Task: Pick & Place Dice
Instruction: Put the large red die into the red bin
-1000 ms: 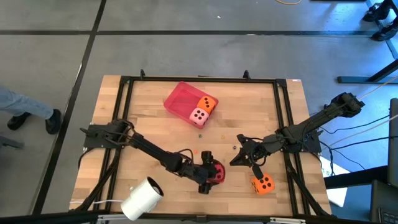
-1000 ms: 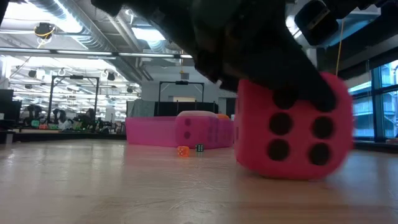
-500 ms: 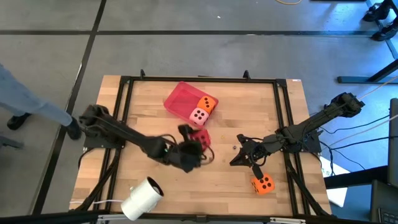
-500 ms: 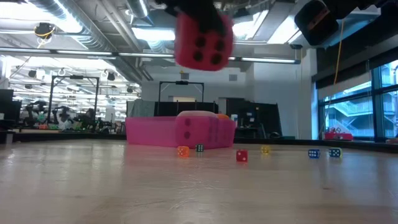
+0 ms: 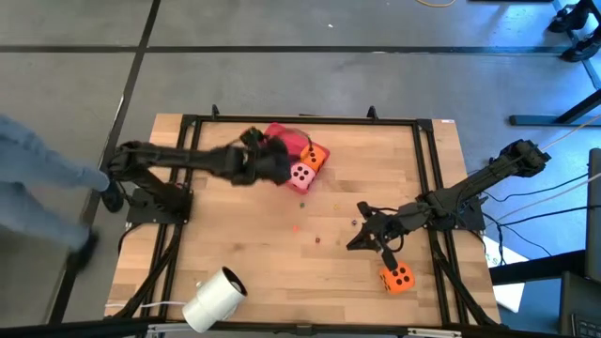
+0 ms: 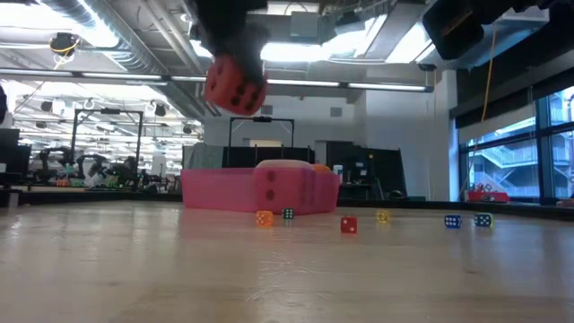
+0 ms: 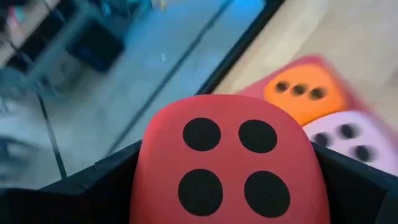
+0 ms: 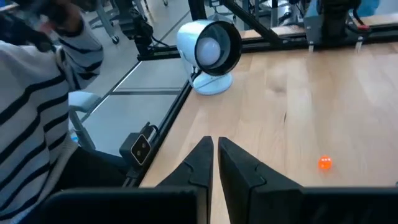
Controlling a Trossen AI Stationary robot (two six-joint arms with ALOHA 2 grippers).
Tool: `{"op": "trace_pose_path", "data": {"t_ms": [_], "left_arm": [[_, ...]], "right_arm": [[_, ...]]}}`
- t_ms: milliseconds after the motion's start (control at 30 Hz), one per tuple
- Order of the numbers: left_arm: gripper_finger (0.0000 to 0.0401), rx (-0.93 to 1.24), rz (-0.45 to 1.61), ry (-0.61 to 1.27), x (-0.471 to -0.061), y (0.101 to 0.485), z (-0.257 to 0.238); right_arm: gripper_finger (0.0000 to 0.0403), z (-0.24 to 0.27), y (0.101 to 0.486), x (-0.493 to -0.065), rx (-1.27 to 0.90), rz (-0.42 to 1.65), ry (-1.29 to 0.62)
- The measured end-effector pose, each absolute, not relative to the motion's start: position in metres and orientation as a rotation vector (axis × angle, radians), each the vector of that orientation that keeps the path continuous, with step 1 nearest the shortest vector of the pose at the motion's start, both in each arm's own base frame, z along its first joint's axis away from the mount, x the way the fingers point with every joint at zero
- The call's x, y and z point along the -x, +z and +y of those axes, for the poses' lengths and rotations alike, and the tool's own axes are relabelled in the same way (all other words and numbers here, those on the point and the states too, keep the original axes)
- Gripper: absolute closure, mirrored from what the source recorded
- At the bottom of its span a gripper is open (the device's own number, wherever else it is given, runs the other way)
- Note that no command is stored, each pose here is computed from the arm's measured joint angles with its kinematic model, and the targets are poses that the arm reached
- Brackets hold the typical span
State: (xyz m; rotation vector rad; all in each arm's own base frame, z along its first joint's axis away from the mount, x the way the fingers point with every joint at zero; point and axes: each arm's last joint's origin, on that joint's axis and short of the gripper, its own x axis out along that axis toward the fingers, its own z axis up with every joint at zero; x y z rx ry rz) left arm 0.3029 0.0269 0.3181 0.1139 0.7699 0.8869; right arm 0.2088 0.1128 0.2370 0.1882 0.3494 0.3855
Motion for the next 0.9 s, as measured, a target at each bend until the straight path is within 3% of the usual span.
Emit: {"op": "trace_pose_path", "data": {"t_ms": [167, 367, 767, 900], "left_arm": [[0.0019, 0.038, 0.84, 0.905, -0.296, 0.292, 0.081], [0.0019, 0.178, 0.759, 0.838, -0.293, 0.26, 0.11], [0.0019, 0.307, 0.634, 0.75, -0.294, 0.217, 0.094], [0.0019, 0.303, 0.599, 0.718, -0.297, 0.217, 0.086]], "right_arm": [[0.0375, 0.112, 0.245, -0.211, -0.127, 0.247, 0.38], [0.0375, 0.108, 0.252, -0.214, -0.06, 0.145, 0.234], [0.0375, 0.069, 0.255, -0.224, 0.102, 0.106, -0.342], [0.0375, 0.049, 0.251, -0.233, 0.081, 0.126, -0.405]]}}
